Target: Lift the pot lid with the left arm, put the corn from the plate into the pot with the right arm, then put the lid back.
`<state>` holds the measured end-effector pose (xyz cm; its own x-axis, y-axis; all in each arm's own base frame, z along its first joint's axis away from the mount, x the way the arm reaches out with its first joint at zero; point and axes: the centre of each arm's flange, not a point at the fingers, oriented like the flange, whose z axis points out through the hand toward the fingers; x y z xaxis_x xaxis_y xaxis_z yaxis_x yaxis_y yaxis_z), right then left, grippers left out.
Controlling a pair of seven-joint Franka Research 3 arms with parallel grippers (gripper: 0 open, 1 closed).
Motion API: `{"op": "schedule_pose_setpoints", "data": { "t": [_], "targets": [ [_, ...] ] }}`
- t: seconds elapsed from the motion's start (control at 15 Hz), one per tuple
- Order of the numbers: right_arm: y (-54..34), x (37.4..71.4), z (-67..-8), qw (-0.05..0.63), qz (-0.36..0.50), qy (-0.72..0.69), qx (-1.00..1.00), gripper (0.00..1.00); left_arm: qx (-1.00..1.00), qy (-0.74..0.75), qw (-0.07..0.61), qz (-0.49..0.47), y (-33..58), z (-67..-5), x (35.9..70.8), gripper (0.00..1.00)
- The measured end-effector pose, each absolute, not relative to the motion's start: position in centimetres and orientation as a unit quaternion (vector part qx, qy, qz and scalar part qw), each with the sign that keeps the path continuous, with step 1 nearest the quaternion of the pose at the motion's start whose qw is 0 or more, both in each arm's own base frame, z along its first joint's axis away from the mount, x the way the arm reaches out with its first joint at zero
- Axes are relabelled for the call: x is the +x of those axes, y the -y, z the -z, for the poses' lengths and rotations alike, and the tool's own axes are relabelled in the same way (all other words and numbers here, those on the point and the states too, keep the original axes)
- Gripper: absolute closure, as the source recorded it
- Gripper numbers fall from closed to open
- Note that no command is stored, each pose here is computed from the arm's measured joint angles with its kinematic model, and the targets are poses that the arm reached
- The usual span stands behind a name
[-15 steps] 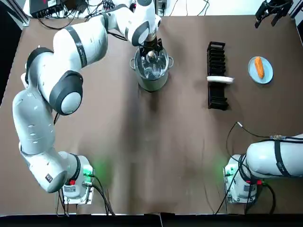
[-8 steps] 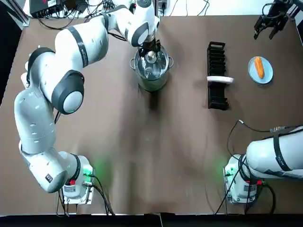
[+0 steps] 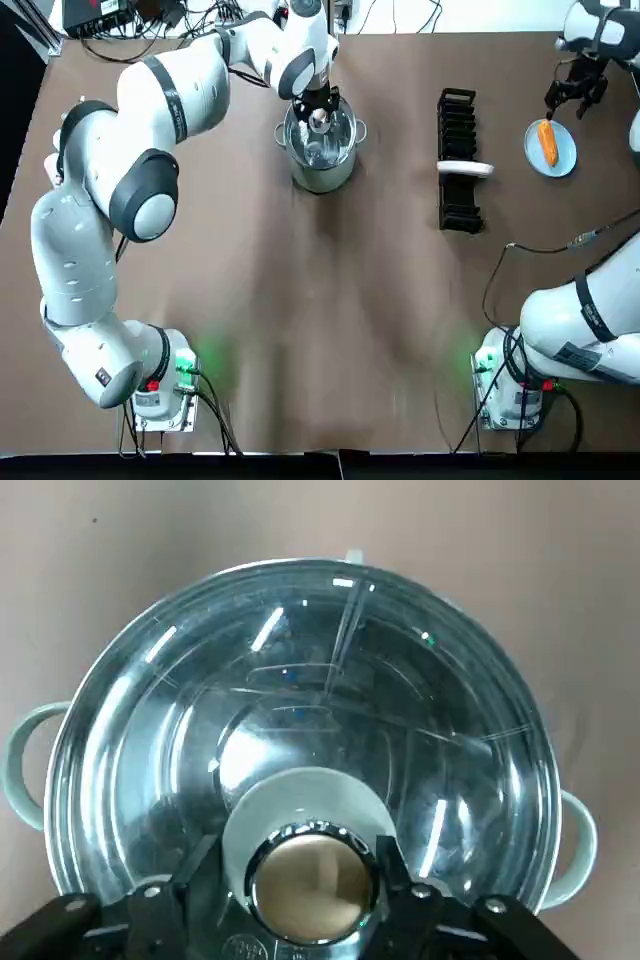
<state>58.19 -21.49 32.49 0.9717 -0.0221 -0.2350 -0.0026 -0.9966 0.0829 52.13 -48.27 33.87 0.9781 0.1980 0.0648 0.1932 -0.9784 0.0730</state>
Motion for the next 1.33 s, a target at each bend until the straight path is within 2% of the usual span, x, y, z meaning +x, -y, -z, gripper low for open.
{"op": "schedule_pose_setpoints", "data": {
  "t": [0.13,0.33,0.67,0.8,0.87,1.0,1.33],
  "targets": [
    [24.2,57.7,-30.5,0.036,0.116,-0.015,0.993,0.02,0.994,-0.097,0.031,-0.037,48.3,-34.1,52.2,0.36],
    [26.6,57.1,-27.9,0.03,0.114,-0.03,0.993,0.03,0.994,-0.097,0.031,-0.037,48.3,-34.1,52.1,0.36],
    [26.1,58.5,-22.2,0.037,0.079,-0.046,0.995,0.03,0.993,-0.105,0.035,-0.04,48.5,-34.6,52.2,0.37],
    [26.1,58.4,-20.7,0.038,0.072,-0.048,0.996,0.05,0.992,-0.109,0.042,-0.046,48.3,-36.4,52.4,0.5],
    [26.3,58.2,-20.2,0.037,0.073,-0.05,0.995,0.05,0.992,-0.114,0.041,-0.047,47.7,-37.5,52.7,0.5],
    [27.0,57.7,-19.7,0.034,0.077,-0.058,0.995,0.14,0.989,-0.134,0.041,-0.05,45.2,-40.3,54.1,0.5],
    [27.9,57.3,-18.8,0.034,0.07,-0.062,0.995,0.22,0.985,-0.159,0.041,-0.058,39.6,-45.3,56.6,0.5]
  ]
}}
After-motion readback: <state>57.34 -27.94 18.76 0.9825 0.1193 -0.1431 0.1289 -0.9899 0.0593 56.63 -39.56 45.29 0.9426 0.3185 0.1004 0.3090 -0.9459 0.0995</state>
